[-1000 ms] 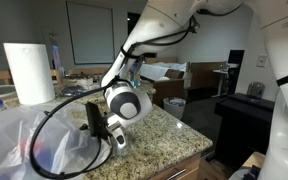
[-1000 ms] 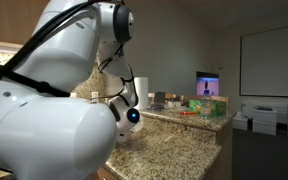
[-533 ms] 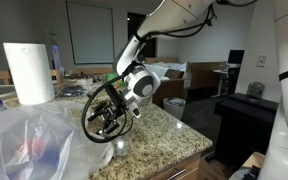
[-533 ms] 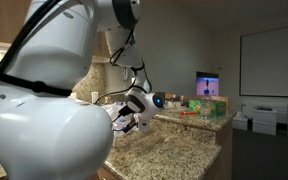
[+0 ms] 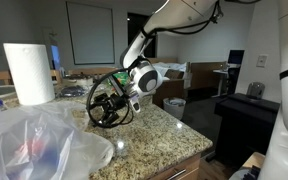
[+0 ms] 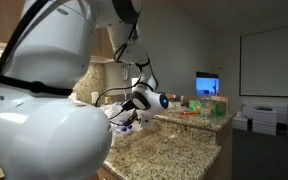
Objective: Pick up the bottle from the plastic bag and put it on the countertop.
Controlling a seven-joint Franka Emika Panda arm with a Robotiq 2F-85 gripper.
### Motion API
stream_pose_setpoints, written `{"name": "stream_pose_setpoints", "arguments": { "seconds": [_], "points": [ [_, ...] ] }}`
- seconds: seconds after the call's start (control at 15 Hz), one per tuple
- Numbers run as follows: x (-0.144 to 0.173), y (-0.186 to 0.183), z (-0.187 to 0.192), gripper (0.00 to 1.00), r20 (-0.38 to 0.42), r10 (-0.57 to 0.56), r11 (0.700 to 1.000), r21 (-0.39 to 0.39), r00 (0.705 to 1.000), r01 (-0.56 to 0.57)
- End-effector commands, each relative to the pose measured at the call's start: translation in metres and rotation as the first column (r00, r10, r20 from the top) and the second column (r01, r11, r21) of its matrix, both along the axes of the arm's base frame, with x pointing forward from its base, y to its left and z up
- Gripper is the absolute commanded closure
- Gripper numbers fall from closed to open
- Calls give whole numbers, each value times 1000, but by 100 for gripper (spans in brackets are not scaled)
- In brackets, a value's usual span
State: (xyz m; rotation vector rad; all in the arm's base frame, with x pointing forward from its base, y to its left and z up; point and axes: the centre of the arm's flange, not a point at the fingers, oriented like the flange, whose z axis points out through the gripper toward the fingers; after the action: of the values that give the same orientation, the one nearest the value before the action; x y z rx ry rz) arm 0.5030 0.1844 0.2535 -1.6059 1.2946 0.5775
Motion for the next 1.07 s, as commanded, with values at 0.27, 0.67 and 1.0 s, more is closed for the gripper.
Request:
{"name": "stream_pose_setpoints", "arguments": {
  "seconds": [0.27,0.67,1.0],
  "points": [
    [-4,-5,9,0,5,-108,993,-56,994,108],
    [3,-6,1,0,14,-87,994,-69,996,88],
    [9,-2,-9,0,14,-90,996,-29,996,90]
  ]
}}
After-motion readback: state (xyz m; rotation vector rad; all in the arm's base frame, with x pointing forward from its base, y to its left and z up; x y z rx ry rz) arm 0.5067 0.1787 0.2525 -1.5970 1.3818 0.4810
